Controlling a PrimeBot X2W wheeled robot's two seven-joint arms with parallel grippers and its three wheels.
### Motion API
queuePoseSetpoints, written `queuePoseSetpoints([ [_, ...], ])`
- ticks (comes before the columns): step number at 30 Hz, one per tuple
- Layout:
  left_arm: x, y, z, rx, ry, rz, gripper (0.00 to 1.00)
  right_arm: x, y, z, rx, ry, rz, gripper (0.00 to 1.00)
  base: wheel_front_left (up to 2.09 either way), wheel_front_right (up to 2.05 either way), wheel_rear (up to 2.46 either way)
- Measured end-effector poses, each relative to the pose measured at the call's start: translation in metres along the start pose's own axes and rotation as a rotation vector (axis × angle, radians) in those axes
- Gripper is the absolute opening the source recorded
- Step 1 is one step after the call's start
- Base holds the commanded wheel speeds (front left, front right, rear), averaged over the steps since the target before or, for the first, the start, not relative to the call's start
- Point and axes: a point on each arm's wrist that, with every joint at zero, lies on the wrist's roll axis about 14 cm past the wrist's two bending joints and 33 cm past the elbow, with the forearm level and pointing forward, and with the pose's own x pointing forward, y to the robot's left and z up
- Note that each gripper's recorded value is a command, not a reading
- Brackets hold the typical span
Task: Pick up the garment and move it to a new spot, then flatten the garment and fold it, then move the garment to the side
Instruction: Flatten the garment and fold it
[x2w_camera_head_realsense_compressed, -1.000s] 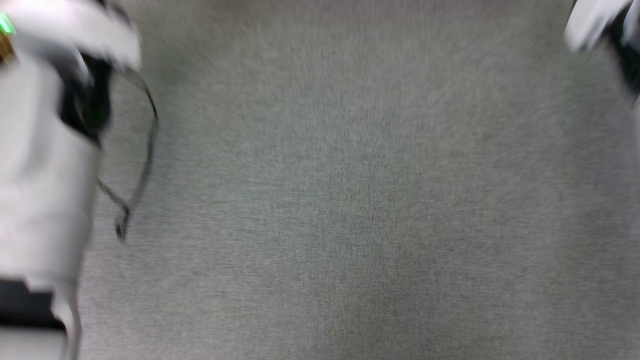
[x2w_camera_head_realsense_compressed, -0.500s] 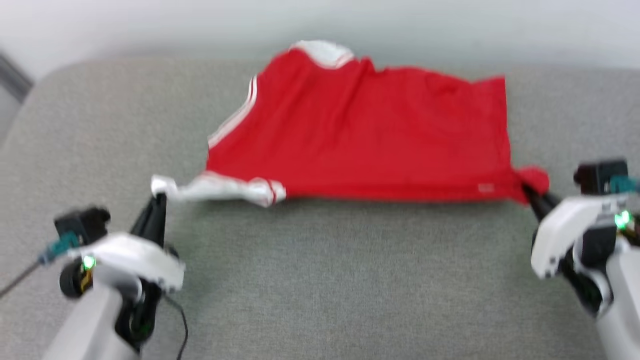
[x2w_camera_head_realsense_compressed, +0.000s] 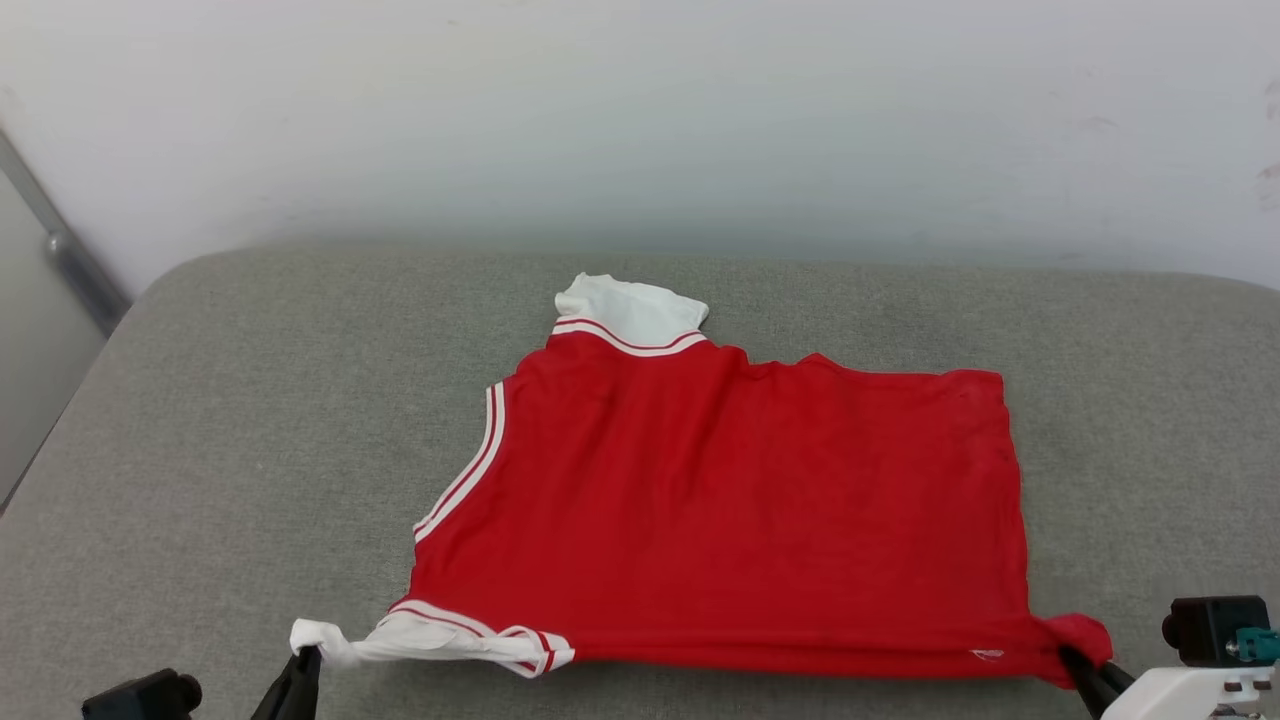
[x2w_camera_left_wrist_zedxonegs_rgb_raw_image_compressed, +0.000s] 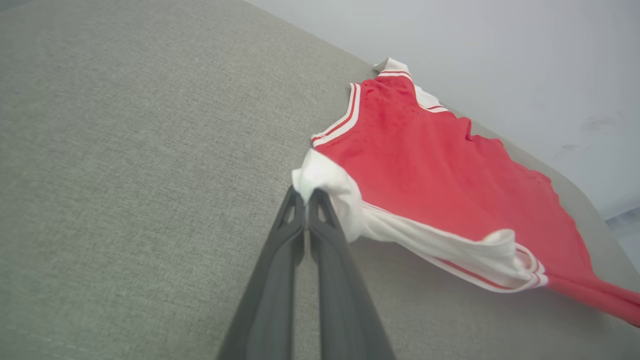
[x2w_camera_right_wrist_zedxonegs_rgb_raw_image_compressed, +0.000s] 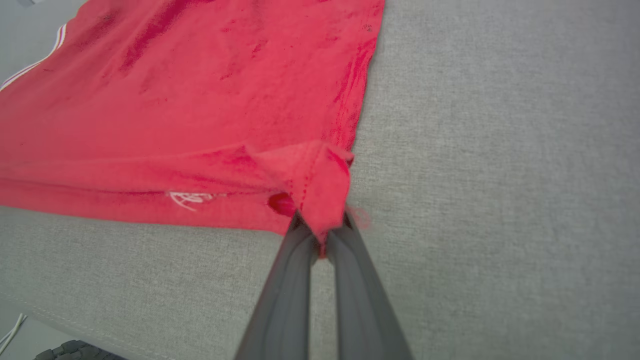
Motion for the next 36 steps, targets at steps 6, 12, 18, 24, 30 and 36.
queuePoseSetpoints([
  [6, -0.006, -0.012, 0.011, 0.010, -0.010, -0.024, 0.00, -0.006, 0.000, -0.008, 0.026, 0.031, -0.015, 0.00, 0.00, 0.00, 0.00],
  [12, 0.032, -0.045, 0.031, 0.048, -0.048, -0.127, 0.00, 0.015, 0.002, 0.005, 0.013, 0.052, -0.010, 0.00, 0.00, 0.00, 0.00],
  [18, 0.085, -0.066, 0.033, 0.084, -0.043, -0.179, 0.00, 0.049, 0.000, 0.017, -0.029, 0.082, 0.000, 0.00, 0.00, 0.00, 0.00],
  [24, 0.125, -0.064, 0.008, 0.090, 0.046, -0.169, 0.00, 0.083, 0.005, 0.013, -0.064, 0.140, 0.028, 0.00, 0.00, 0.00, 0.00],
  [30, 0.142, -0.055, -0.038, 0.075, 0.210, -0.153, 0.07, 0.105, 0.001, -0.003, -0.081, 0.188, 0.031, 0.31, 0.00, 0.00, 0.00],
  [36, 0.146, -0.050, -0.045, 0.044, 0.234, -0.144, 1.00, 0.109, 0.001, -0.008, -0.085, 0.177, 0.038, 1.00, 0.00, 0.00, 0.00],
])
